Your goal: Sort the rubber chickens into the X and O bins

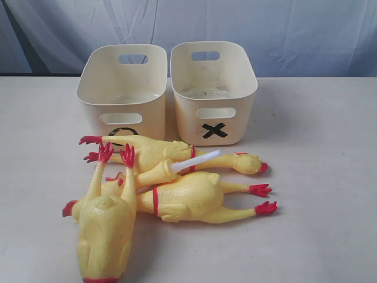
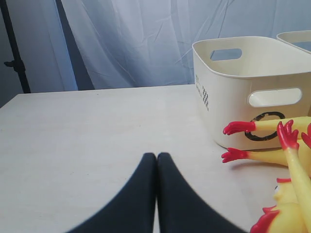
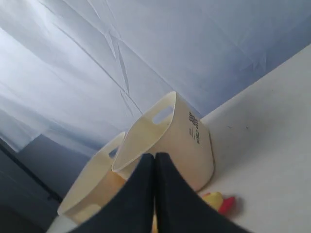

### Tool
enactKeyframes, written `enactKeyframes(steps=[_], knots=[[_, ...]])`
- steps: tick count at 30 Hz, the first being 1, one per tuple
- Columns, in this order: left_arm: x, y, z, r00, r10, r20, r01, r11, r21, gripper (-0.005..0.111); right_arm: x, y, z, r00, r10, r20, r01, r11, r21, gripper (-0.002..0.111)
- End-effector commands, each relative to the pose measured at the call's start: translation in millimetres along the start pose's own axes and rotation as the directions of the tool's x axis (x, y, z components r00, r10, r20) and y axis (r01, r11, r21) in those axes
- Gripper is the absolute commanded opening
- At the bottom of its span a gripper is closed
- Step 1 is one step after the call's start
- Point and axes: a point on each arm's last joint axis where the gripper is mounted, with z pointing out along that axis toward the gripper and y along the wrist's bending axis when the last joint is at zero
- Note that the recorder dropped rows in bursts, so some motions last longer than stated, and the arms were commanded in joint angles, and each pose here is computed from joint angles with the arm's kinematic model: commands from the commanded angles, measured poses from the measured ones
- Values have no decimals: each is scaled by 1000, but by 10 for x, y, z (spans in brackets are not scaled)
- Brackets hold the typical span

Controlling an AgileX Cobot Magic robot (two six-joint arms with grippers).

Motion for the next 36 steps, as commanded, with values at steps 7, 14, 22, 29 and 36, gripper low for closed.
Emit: enactKeyframes(steps=[7, 14, 22, 29, 36], knots=[[-10, 2, 2, 1000, 0, 3, 0, 1000, -2, 0, -288, 503, -162, 978, -190, -88, 176, 973, -150, 0], [-10, 2, 2, 1000, 0, 3, 0, 1000, -2, 0, -482, 906, -116, 848, -414, -331, 340, 904, -261, 0], [-10, 2, 2, 1000, 0, 3, 0, 1000, -2, 0, -558, 1002, 511, 604, -541, -585, 420, 840, -344, 0], [-10, 2, 2, 1000, 0, 3, 0, 1000, -2, 0, -389, 1020, 1369, 335, -695, -636, 456, 711, -536, 0], [-10, 2, 2, 1000, 0, 3, 0, 1000, -2, 0, -2, 1150, 2088, 83, -937, -339, 547, 327, -771, 0]])
